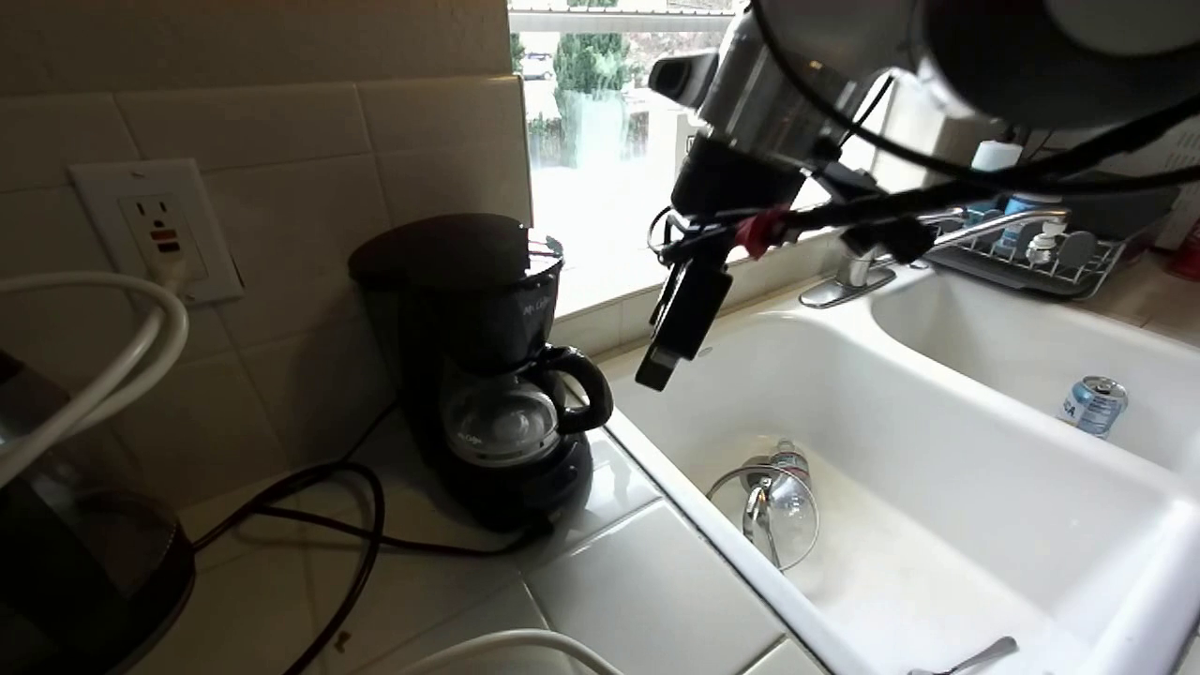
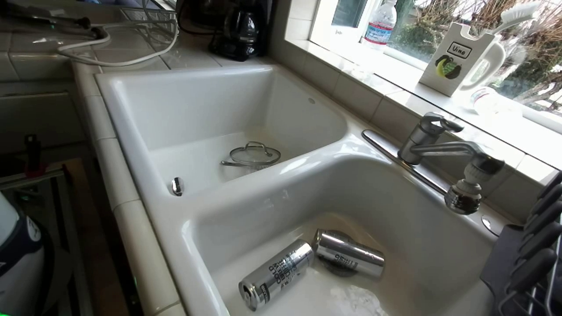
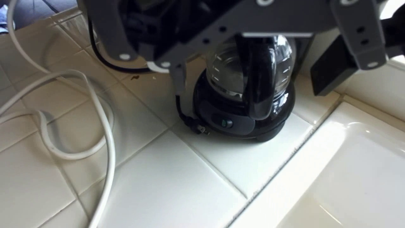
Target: Put the coffee pot on the coffee maker
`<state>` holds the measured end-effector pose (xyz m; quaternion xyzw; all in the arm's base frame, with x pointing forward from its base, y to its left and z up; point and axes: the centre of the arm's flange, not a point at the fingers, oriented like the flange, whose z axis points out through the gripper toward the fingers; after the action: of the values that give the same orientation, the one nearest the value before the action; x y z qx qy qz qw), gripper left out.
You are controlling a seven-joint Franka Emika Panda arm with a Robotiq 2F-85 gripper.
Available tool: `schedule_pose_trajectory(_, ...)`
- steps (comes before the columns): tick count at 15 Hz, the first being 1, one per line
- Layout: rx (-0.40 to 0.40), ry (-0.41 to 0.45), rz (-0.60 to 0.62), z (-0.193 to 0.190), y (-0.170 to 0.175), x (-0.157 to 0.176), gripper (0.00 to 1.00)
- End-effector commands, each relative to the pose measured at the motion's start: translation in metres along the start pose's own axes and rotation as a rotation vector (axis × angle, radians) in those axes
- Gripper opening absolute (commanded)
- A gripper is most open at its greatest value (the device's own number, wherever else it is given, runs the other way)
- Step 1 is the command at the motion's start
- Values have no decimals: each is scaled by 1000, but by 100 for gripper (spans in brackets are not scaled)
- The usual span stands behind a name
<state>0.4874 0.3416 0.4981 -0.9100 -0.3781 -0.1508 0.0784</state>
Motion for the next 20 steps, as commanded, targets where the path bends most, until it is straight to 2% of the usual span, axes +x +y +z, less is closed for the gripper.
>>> schedule_pose_trajectory(1, -67, 32, 145, -71, 5, -58, 100)
schedule_pose_trajectory(6, -186, 17, 399, -136, 24, -138, 100)
schedule_pose_trajectory(9, -246, 12, 546, -162, 33, -195, 100)
schedule_pose_trajectory(11, -313, 28, 624, -175, 43, -228, 100)
schedule_pose_trajectory(12, -245, 17, 553, -163, 47, -181, 100)
schedule_pose_trajectory(14, -258, 36, 562, -172, 48, -192, 100)
schedule_pose_trajectory(20, -249, 14, 552, -162, 49, -184, 100)
